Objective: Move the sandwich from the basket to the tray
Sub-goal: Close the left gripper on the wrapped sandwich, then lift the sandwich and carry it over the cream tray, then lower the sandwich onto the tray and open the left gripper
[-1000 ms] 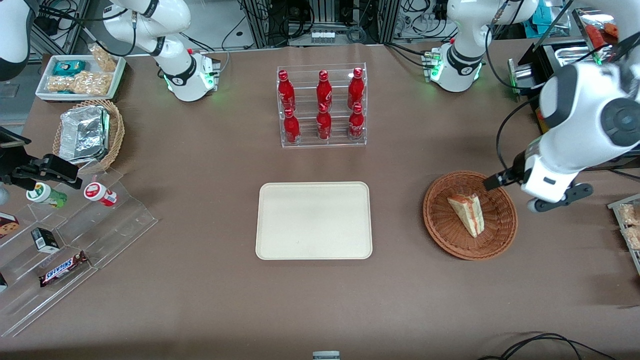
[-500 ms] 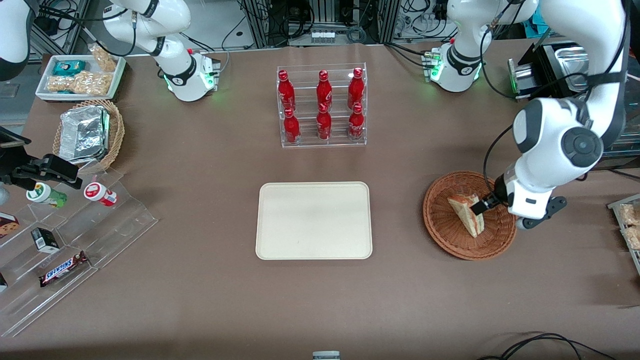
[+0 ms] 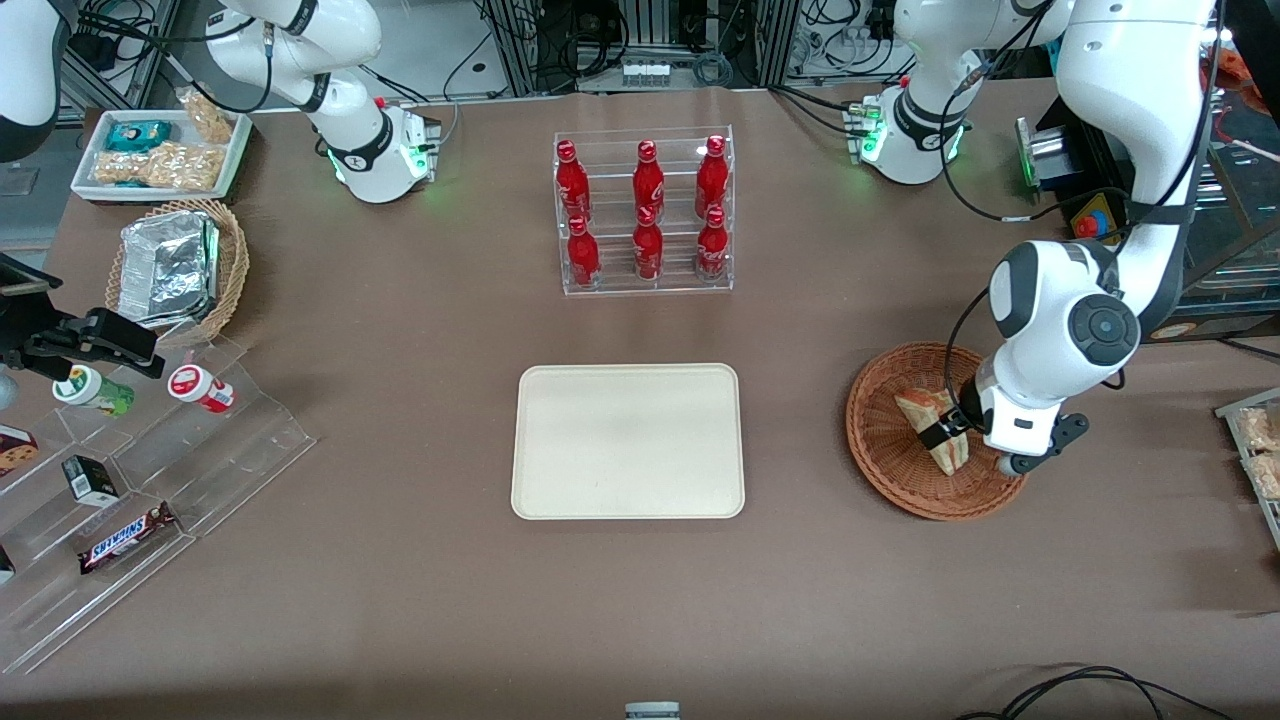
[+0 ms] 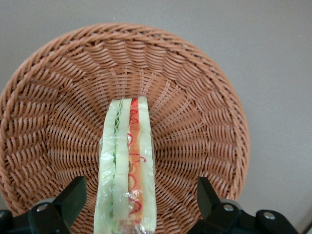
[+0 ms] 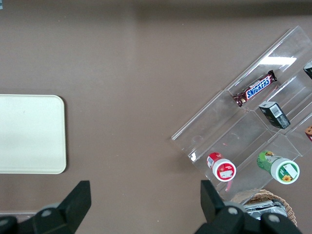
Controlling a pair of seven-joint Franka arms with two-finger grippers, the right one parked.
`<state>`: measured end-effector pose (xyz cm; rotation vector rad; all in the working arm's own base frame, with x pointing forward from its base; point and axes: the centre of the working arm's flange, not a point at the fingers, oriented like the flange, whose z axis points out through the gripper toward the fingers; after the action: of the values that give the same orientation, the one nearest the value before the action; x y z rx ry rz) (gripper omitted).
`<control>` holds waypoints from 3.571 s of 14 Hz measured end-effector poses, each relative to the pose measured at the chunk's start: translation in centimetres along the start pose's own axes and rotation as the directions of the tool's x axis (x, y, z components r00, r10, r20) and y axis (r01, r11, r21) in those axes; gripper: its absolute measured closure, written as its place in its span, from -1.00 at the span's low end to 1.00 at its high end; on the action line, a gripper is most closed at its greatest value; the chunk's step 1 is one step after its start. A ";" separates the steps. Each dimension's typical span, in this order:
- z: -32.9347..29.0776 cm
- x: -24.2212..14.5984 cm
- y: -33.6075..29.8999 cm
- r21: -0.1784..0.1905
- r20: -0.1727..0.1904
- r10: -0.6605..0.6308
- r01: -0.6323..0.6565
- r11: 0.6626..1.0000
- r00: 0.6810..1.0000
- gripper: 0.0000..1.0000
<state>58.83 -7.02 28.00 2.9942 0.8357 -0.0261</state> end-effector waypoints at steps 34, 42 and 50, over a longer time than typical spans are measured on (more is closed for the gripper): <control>5.2 -24.8 36.2 0.035 -0.062 0.374 -0.373 0.927 0.925 0.64; 5.3 -27.6 38.3 0.009 -0.078 0.397 -0.398 0.917 0.914 0.37; 5.2 -27.8 38.4 0.007 -0.081 0.394 -0.395 0.919 0.916 -0.54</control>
<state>54.88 -54.45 24.58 3.1091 0.2172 0.1095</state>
